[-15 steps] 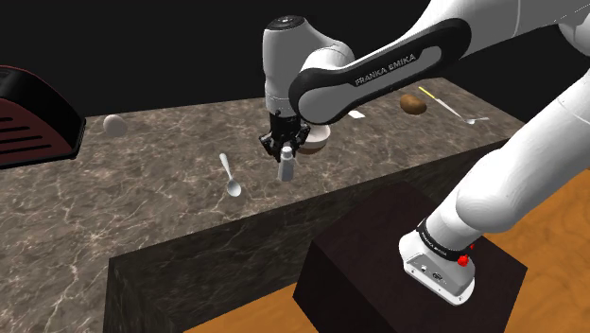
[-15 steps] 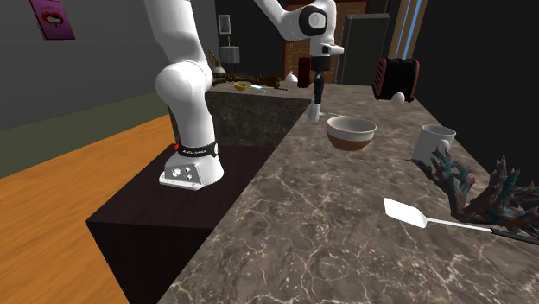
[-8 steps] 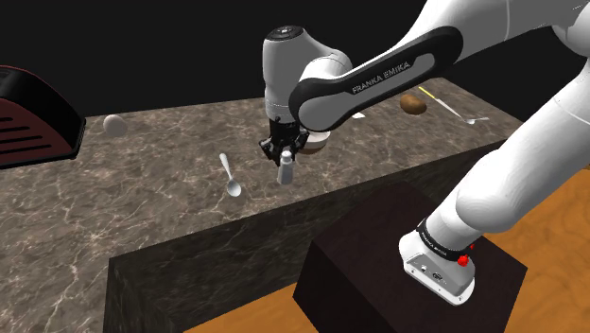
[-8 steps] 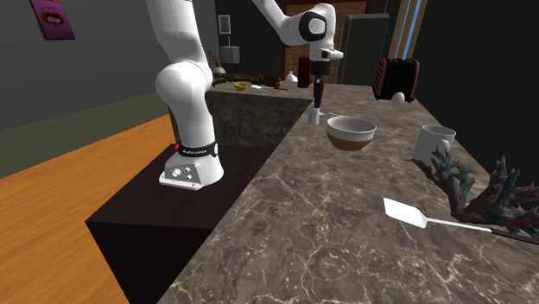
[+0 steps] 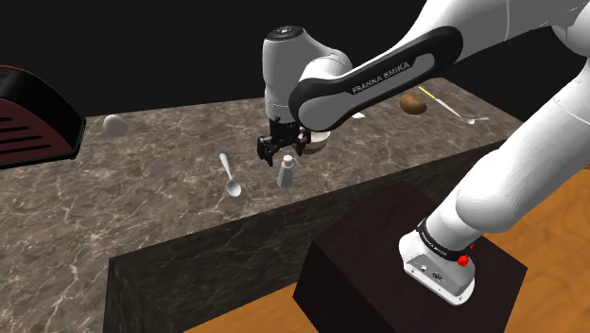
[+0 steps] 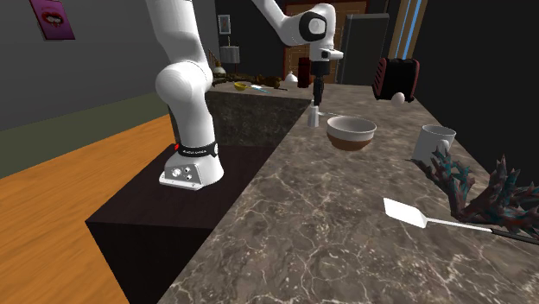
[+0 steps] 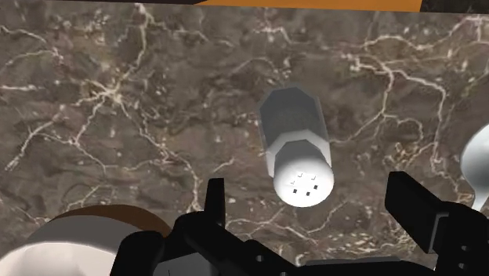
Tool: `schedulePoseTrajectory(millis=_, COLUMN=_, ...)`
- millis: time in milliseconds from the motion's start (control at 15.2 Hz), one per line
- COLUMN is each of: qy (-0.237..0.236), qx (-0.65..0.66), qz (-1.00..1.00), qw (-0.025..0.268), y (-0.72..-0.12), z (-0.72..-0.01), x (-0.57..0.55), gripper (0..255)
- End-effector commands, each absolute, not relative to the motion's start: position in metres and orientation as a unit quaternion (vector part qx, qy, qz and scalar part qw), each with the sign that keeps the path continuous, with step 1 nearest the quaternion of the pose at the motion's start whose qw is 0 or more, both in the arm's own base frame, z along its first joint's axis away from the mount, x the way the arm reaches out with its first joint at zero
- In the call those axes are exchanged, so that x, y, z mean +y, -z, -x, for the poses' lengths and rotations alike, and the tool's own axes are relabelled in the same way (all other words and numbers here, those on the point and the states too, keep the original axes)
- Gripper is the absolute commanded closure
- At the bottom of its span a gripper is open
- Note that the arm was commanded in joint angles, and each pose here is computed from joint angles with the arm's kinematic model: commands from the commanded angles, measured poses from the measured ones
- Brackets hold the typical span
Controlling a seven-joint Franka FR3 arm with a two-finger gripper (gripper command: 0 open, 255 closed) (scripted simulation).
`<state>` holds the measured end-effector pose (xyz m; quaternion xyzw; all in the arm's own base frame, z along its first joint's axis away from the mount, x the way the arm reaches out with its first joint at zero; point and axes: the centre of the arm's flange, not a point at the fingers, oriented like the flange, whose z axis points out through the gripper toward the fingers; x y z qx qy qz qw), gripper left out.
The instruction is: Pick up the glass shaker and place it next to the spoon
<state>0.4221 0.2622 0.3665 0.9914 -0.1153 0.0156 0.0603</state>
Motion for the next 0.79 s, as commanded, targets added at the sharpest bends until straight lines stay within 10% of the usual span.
schedulePoseTrajectory(millis=0, qy=-0.016, qx=-0.115, qz=-0.991, qw=0.060, y=-0.367, z=-0.422, x=0.262, gripper=0)
schedulePoseTrajectory(millis=726, qy=-0.016, qx=-0.115, qz=-0.991, qw=0.060, y=-0.416, z=-0.421, x=0.268, gripper=0)
